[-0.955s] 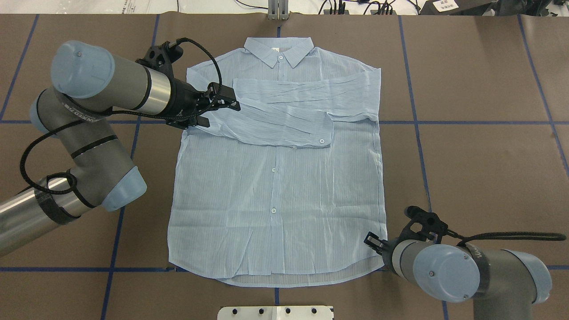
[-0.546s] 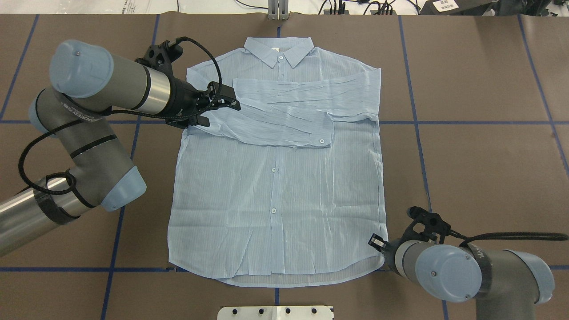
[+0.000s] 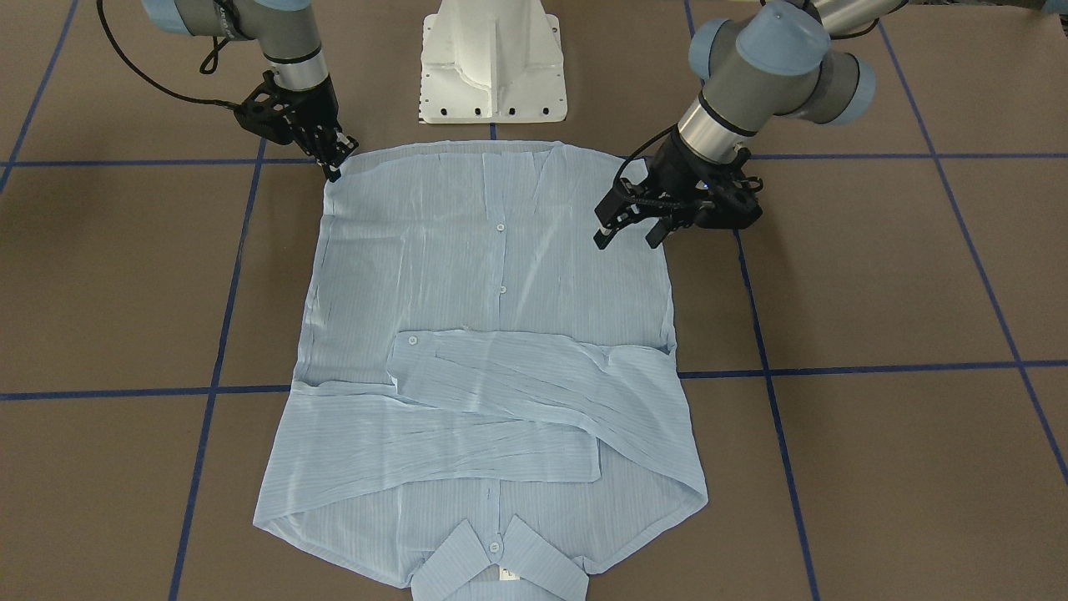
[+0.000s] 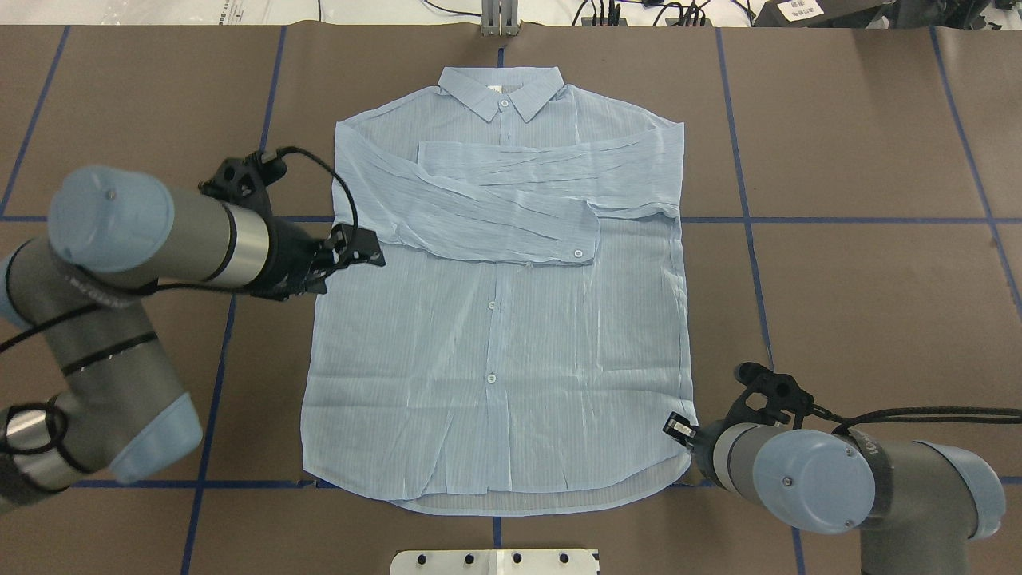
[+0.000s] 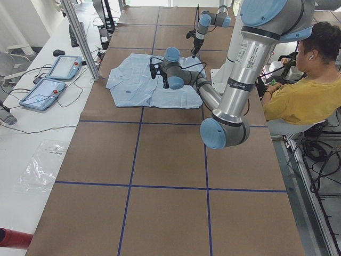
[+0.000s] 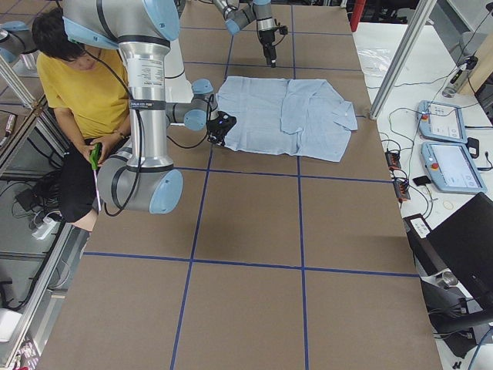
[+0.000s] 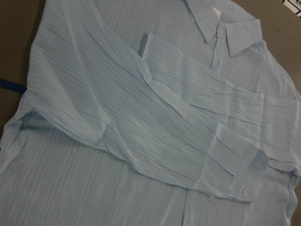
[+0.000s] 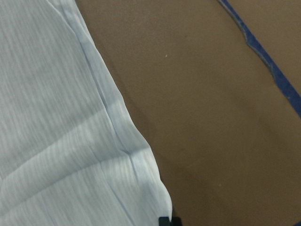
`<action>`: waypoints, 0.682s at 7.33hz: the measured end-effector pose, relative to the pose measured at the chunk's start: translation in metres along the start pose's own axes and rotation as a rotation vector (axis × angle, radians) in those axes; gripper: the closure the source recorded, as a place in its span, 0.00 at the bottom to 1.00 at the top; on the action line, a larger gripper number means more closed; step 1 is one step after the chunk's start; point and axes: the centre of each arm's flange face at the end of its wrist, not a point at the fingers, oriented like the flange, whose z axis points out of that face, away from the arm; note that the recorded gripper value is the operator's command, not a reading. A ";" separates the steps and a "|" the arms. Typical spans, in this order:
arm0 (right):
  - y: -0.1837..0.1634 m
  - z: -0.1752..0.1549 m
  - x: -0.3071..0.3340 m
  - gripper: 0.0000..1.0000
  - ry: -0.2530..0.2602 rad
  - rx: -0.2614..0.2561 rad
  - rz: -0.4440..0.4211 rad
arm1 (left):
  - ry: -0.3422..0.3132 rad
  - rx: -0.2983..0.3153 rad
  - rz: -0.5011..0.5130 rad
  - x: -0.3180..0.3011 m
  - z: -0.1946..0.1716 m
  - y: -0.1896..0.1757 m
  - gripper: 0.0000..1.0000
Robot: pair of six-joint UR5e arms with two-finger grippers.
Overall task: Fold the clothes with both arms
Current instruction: 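Move both grippers to the hem corners nearest the robot and grasp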
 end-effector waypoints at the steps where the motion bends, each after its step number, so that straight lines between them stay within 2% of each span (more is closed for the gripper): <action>1: -0.002 -0.001 0.000 1.00 -0.001 0.001 0.002 | -0.064 0.011 0.007 -0.022 0.010 0.041 0.03; 3: -0.004 -0.001 -0.001 1.00 -0.002 0.005 0.005 | -0.201 0.003 0.015 -0.038 0.031 0.103 0.08; 5: -0.003 0.000 -0.002 1.00 -0.003 0.004 0.004 | -0.264 -0.038 0.008 -0.052 0.045 0.154 0.10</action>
